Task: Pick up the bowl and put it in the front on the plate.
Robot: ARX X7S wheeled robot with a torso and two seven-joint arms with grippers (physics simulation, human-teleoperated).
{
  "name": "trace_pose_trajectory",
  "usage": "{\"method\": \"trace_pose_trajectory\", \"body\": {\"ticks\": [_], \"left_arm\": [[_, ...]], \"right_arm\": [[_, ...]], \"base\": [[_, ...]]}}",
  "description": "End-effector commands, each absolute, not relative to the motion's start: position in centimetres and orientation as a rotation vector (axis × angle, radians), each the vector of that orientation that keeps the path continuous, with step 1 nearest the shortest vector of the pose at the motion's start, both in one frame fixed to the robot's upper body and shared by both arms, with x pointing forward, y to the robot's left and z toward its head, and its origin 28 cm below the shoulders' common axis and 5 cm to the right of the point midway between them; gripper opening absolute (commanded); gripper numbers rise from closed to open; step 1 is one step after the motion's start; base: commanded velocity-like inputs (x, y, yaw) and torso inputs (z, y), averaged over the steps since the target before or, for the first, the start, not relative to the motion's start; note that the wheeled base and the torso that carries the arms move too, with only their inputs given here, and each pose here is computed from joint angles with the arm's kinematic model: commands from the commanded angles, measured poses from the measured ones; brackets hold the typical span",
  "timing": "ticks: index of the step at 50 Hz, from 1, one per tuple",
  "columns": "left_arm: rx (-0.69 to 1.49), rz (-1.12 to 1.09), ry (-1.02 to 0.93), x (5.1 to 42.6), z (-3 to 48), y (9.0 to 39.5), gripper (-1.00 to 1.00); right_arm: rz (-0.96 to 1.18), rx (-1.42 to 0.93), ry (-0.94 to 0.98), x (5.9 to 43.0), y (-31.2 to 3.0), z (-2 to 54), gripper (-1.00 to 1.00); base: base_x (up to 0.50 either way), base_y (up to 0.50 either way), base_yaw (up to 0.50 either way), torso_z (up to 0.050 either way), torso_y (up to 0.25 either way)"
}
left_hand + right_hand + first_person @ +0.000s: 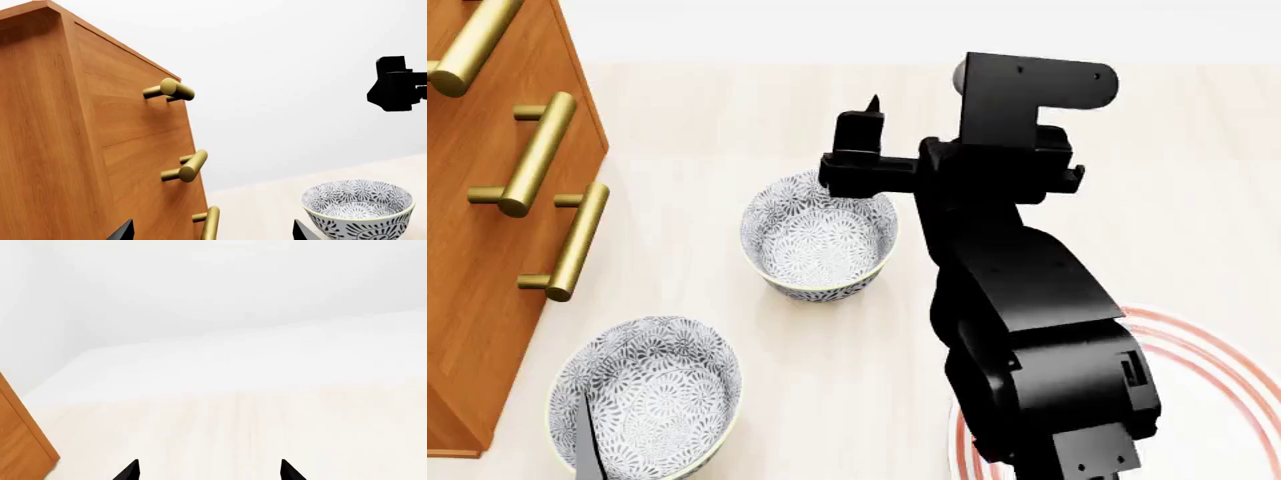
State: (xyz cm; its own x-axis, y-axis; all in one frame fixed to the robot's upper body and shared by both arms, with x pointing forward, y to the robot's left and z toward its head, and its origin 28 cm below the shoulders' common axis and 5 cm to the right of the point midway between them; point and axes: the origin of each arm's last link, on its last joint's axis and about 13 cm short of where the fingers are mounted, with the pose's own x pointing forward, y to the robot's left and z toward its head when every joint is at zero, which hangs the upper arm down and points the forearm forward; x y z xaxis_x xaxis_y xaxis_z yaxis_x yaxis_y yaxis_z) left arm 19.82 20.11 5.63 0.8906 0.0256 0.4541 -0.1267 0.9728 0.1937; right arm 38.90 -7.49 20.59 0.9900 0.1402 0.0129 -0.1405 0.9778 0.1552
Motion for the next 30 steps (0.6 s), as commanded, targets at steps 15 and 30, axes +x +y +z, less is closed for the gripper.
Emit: {"method": "trace_pose_trajectory", "body": {"ticks": [15,30], "left_arm": [[0.209,0.103,-0.444,20.2,5.4,20.3,1.0],[0.203,0.099,-0.423,20.3,5.1,20.3,1.0]], "right_arm": [[0.128,0.096,0.173,42.0,-6.2,18.7,1.0],[0.123,0.121,0.204,42.1,-5.7,18.2,1.0]], "base": [[0.0,0.0,0.0,0.0,0.0],[0.0,0.0,0.0,0.0,0.0]]}}
